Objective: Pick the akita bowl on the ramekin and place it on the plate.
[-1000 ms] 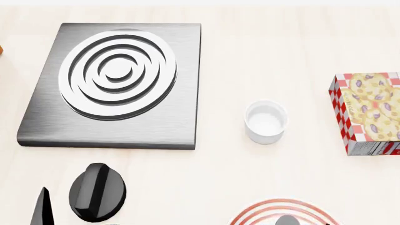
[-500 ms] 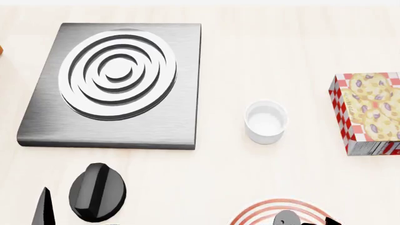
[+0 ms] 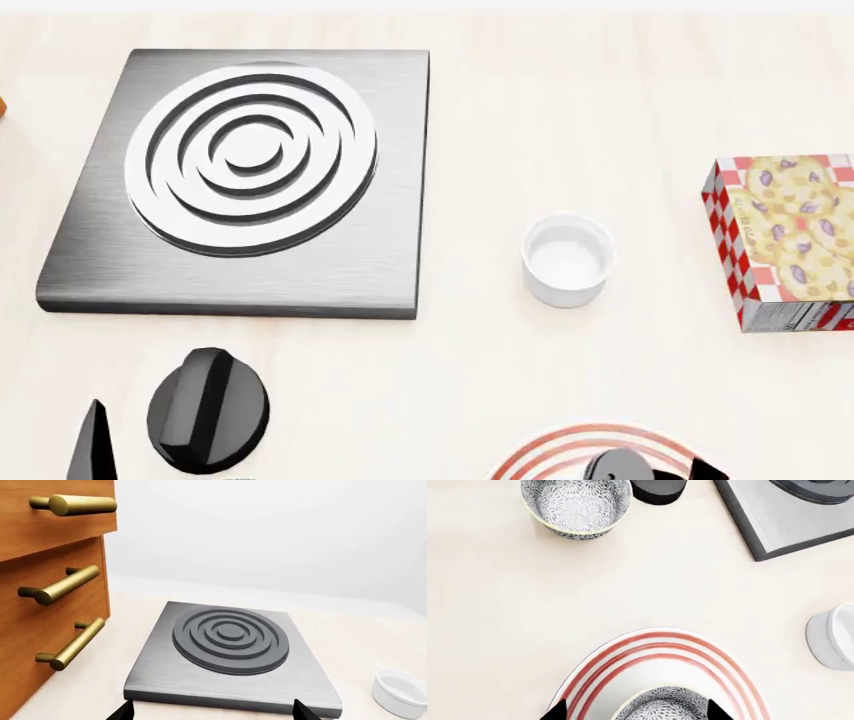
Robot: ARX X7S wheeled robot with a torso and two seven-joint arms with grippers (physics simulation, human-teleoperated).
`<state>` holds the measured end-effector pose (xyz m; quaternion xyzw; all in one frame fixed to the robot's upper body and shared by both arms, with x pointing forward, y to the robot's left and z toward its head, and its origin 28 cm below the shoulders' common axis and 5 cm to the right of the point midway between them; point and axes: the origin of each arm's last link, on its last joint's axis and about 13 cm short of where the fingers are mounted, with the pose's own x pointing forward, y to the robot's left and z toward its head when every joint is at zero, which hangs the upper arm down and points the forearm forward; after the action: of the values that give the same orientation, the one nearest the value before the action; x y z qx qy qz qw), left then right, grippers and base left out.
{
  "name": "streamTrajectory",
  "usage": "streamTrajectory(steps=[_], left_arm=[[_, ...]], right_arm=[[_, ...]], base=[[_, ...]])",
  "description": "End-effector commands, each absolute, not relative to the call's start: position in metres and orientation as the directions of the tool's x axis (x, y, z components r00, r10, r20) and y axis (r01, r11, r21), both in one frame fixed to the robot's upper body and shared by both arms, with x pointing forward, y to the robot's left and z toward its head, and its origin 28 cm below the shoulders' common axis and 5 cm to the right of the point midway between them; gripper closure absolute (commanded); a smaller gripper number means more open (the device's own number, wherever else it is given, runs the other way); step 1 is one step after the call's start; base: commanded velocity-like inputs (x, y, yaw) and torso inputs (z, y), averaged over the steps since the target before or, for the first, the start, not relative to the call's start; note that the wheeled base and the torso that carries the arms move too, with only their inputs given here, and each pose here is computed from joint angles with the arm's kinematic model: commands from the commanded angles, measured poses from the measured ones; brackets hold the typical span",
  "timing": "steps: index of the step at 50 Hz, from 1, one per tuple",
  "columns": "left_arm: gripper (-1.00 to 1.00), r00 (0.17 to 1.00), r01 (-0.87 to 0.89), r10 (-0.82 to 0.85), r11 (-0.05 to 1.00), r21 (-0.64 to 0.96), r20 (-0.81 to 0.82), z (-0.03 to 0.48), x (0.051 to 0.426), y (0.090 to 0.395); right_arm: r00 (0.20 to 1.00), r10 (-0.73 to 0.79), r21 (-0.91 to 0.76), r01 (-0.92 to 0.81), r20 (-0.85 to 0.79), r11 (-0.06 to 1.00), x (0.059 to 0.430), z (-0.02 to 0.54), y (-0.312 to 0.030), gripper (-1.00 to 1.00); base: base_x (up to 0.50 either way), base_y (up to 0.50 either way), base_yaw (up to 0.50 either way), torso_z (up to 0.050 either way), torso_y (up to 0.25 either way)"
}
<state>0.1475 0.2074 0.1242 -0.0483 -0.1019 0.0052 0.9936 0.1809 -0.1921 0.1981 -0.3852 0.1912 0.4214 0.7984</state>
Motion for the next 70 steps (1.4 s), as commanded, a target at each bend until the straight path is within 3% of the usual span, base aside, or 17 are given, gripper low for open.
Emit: streamTrajectory(steps=[1, 22, 35, 44, 57, 70], left_arm=[[-1.00, 0.979, 0.001, 0.018, 0.995, -0.096, 0.202, 0.124, 0.147, 0.207], [-1.00, 0.979, 0.018, 0.001, 0.995, -0.093, 0.204, 0.124, 0.145, 0.204], [-1.00, 0.978, 0.041, -0.022, 0.995, -0.090, 0.206, 0.123, 0.146, 0.203], [-1.00, 0.979, 0.050, -0.032, 0.995, -0.088, 0.200, 0.121, 0.146, 0.202], [-1.00, 0.978, 0.064, -0.048, 0.995, -0.075, 0.202, 0.120, 0.147, 0.202], [-1.00, 0.978, 0.068, -0.051, 0.995, -0.077, 0.203, 0.119, 0.147, 0.202]], right_arm=[[0.604, 0.587, -0.489, -0.792, -0.538, 0.366, 0.169, 0.211, -0.188, -1.00], [0.725, 0.684, -0.469, -0.633, -0.079, 0.616, 0.167, 0.214, -0.184, -1.00], [0.851, 0.504, -0.377, -0.422, 0.150, 0.824, 0.187, 0.200, -0.184, -1.00], [0.905, 0.353, -0.293, -0.280, 0.238, 0.914, 0.199, 0.187, -0.186, -1.00], [0.916, 0.199, -0.258, -0.110, 0.348, 0.960, 0.204, 0.174, -0.186, -1.00], [0.905, 0.142, -0.188, -0.070, 0.402, 0.980, 0.202, 0.167, -0.190, -1.00]], base=[[0.00, 0.00, 0.00, 0.000, 0.000], [0.00, 0.00, 0.00, 0.000, 0.000], [0.00, 0.00, 0.00, 0.000, 0.000], [0.00, 0.00, 0.00, 0.000, 0.000], [0.00, 0.00, 0.00, 0.000, 0.179], [0.00, 0.00, 0.00, 0.000, 0.250]])
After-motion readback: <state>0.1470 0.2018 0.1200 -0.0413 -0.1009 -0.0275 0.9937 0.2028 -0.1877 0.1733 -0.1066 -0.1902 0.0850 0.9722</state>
